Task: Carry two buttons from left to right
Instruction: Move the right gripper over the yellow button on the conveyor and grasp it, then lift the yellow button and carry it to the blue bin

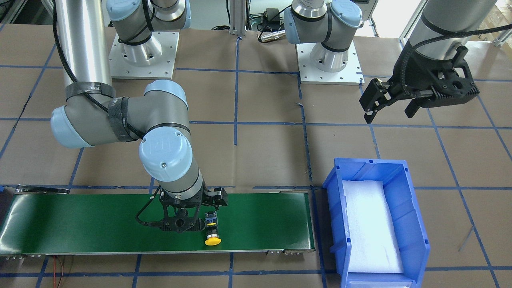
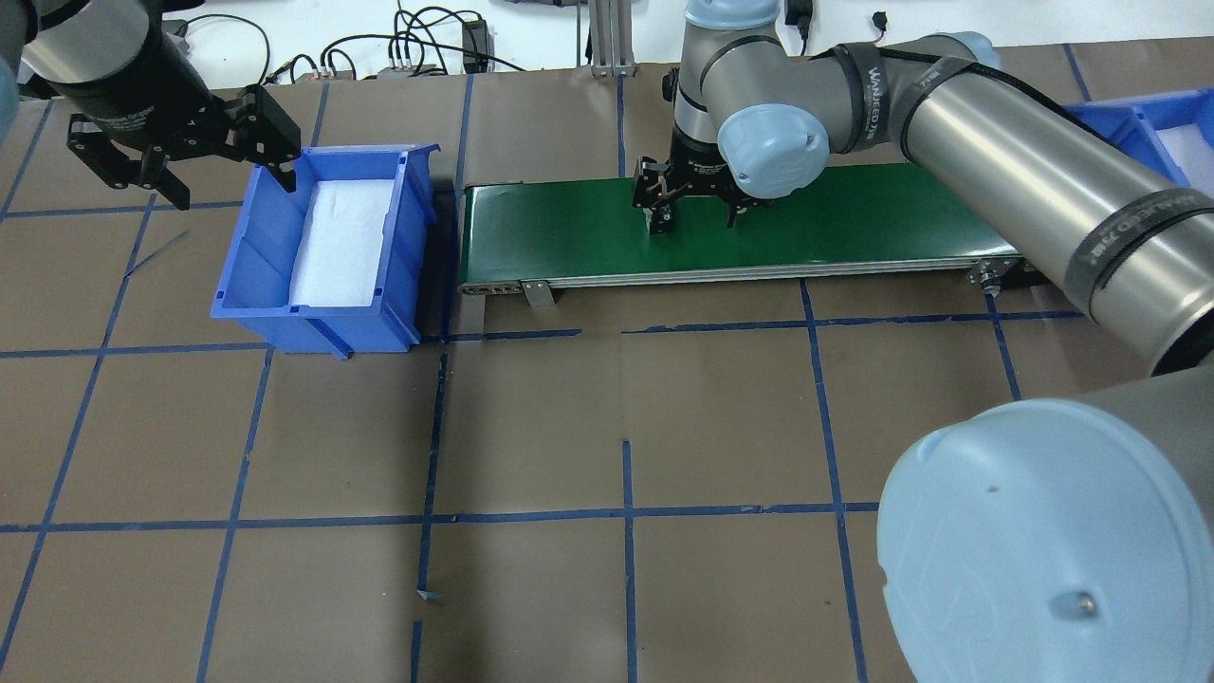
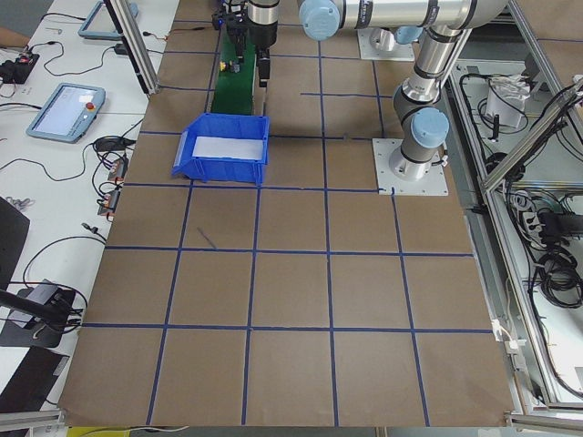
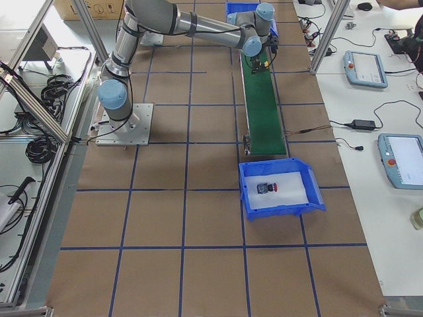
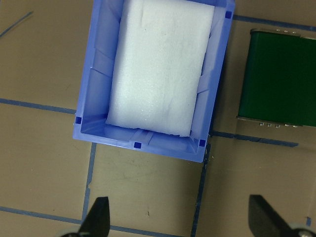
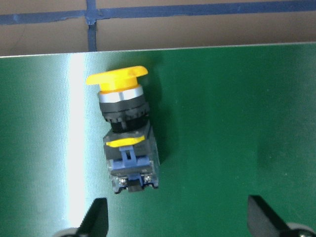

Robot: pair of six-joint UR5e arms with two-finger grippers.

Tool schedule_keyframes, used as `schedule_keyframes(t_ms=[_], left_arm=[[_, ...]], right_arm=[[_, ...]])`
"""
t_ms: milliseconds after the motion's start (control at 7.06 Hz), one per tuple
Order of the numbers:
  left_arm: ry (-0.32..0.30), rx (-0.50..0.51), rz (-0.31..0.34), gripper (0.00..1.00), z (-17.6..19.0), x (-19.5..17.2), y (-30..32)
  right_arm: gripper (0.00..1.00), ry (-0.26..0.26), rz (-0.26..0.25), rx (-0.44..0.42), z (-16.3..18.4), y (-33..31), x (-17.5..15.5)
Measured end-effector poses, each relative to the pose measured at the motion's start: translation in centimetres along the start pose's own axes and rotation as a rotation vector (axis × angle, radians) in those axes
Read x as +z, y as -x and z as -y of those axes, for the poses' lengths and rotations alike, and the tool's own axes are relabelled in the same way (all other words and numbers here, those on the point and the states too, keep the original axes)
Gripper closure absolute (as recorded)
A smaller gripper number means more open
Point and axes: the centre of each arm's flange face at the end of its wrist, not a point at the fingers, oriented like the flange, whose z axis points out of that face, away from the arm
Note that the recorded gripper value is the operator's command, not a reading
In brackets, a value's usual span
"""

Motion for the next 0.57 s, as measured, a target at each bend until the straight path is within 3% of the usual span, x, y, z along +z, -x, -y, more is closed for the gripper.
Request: schedule_keyframes(t_ms=[283, 425, 567], left_arm=[[0.019, 0.003, 0.0, 0.0, -0.3, 0.7, -0.1], [0.026, 0.004, 0.001, 0.0, -0.5, 0.8, -0.2], [0.032, 0.005, 0.004, 0.0, -0.6, 0.9, -0.2]], right_arm=[[0.0, -0.026, 0.005, -0.004, 0.7, 0.1, 0.7], [0.13, -0.039, 0.007, -0.006, 1.1, 0.0, 1.3], [0.6, -0.047, 0.008, -0.008, 1.4, -0.1, 1.6]])
